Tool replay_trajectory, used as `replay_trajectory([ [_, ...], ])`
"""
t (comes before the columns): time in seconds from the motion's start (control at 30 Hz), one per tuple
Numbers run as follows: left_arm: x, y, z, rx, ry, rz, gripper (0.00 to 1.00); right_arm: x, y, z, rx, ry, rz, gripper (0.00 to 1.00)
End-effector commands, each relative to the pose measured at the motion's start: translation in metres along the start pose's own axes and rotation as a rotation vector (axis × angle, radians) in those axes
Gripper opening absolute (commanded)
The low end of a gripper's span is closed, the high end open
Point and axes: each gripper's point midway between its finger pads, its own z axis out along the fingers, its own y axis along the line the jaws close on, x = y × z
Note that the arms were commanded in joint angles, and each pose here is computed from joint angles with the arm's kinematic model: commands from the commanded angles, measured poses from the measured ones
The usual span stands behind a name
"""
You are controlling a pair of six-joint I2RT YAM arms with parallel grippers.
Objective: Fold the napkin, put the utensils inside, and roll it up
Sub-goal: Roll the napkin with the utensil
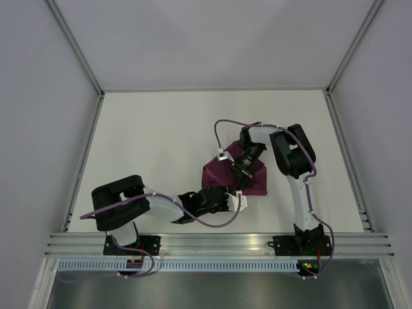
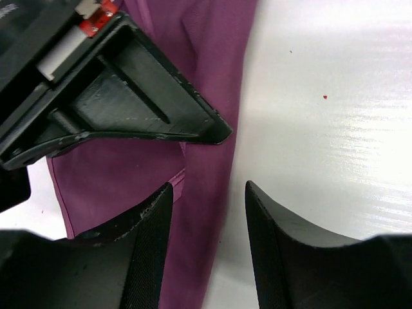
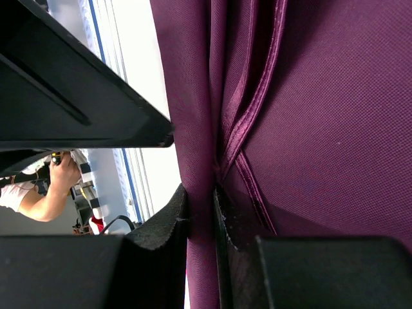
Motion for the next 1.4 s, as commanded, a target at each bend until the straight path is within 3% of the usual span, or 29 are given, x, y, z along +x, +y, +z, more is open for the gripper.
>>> replay_trajectory([
  [0.0,-0.006,-0.002,0.009,0.043,0.0,0.118,0.55,0.014,-0.065,0.0,0.183,0.098,-0.132,0.0],
  [0.2,0.009,-0.008,0.016,0.074,0.056,0.202,0.53,0.014,-0.065,-0.001,0.182,0.087,-0.132,0.0],
  [0.4,0.027,-0.011,0.023,0.094,0.128,0.274,0.41,0.014,-0.064,-0.002,0.177,0.076,-0.141,0.0],
  [0.53,0.031,-0.015,0.026,0.131,0.165,0.282,0.18,0.014,-0.062,-0.003,0.17,0.065,-0.151,0.01],
  [0.63,0.031,-0.019,0.027,0.174,0.191,0.258,0.09,0.013,-0.06,-0.006,0.19,0.052,-0.166,0.01],
  [0.77,0.022,-0.019,0.032,0.221,0.22,0.159,0.03,-0.006,-0.06,-0.024,0.329,-0.022,-0.228,0.22],
  [0.8,0.027,-0.025,0.028,0.267,0.248,0.141,0.03,-0.006,-0.06,-0.028,0.353,-0.039,-0.225,0.32],
  [0.9,0.022,-0.031,0.028,0.332,0.269,0.057,0.02,-0.025,-0.054,-0.055,0.467,-0.132,-0.257,0.42],
  [1.13,0.006,-0.022,0.026,0.406,0.216,-0.161,0.02,-0.061,-0.048,-0.145,0.698,-0.46,-0.216,0.47],
  [1.37,0.011,-0.012,0.02,0.524,0.231,-0.448,0.02,-0.043,-0.039,-0.212,0.771,-0.708,-0.162,0.46],
])
